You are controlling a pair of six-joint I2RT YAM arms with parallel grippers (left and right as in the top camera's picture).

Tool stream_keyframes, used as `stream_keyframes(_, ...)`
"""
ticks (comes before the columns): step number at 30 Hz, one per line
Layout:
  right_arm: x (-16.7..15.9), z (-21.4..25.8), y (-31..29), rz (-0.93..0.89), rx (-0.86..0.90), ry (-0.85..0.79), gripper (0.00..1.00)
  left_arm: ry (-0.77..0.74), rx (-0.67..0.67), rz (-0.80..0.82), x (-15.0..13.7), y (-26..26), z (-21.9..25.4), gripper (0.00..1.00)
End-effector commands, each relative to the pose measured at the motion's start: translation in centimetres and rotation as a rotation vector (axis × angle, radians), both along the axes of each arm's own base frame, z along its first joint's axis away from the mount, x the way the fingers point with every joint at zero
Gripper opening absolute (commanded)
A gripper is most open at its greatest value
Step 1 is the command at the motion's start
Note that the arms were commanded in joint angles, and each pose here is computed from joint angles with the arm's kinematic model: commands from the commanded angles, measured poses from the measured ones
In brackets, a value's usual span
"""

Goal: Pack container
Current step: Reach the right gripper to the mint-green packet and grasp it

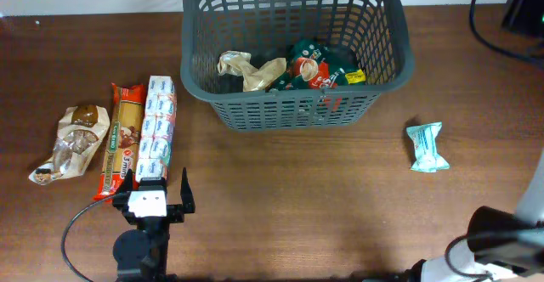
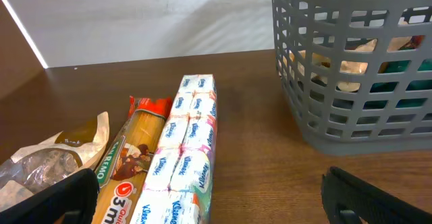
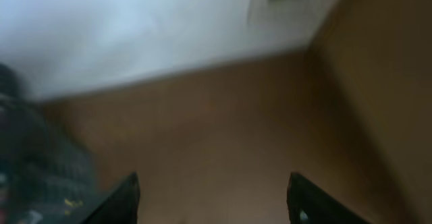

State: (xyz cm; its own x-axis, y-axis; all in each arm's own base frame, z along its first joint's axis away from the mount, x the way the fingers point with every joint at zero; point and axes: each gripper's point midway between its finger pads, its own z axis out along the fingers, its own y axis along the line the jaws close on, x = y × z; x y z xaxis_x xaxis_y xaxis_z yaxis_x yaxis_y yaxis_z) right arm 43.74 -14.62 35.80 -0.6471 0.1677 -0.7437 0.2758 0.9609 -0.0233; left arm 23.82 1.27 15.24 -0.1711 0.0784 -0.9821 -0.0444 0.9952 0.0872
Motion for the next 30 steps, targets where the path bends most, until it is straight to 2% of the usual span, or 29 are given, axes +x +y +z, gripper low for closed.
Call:
stream_keyframes(1, 0.2, -8.9, 0.8, 0.015, 0.159, 0.179, 0.7, 0.0, -0.003, -0.011, 0.0, -0.2, -0.2, 0.99)
stream_keyframes(4, -0.2, -14.8, 2.0, 0.055, 0.237, 0.265, 0.78, 0.0, -0.003, -0.011, 0.0, -0.2, -0.2, 0.99)
stream_keyframes(7, -2.1, -20.1, 3.1, 0.079, 0.285, 0.371, 0.82, 0.0, -0.003, -0.011, 0.0, -0.2, -0.2, 0.99)
stream_keyframes(13, -6.5, -27.4, 5.4, 0.133, 0.363, 0.542, 0.83, 0.0, -0.003, -0.011, 0.0, -0.2, -0.2, 0.99)
stream_keyframes(17, -8.7, -30.5, 6.2, 0.129, 0.388, 0.603, 0.82, 0.0, -0.003, -0.011, 0.0, -0.2, -0.2, 0.99)
stream_keyframes(19, -9.4, -31.5, 6.5, 0.128, 0.397, 0.62, 0.79, 0.0, -0.003, -0.011, 0.0, -0.2, -0.2, 0.99)
stream_keyframes(22, -10.6, -33.1, 6.9, 0.125, 0.407, 0.647, 0.63, 0.0, -0.003, -0.011, 0.0, -0.2, -0.2, 0.99)
stream_keyframes(23, -11.0, -33.7, 6.9, 0.123, 0.404, 0.65, 0.53, 0.0, -0.003, -0.011, 0.0, -0.2, -0.2, 0.99)
stream_keyframes(25, -11.0, -34.3, 6.9, 0.121, 0.4, 0.644, 0.27, 0.0, -0.003, -0.011, 0.0, -0.2, -0.2, 0.99)
stream_keyframes(26, -10.9, -34.4, 6.9, 0.119, 0.398, 0.637, 0.09, 0.0, -0.003, -0.011, 0.0, -0.2, -0.2, 0.99)
stream_keyframes(27, -10.8, -34.5, 6.8, 0.118, 0.396, 0.628, 0.03, 0.0, -0.003, -0.011, 0.0, -0.2, -0.2, 0.99)
stream_keyframes(30, -10.1, -34.3, 6.5, 0.113, 0.387, 0.601, 0.03, 0.0, -0.003, -0.011, 0.0, -0.2, -0.2, 0.99)
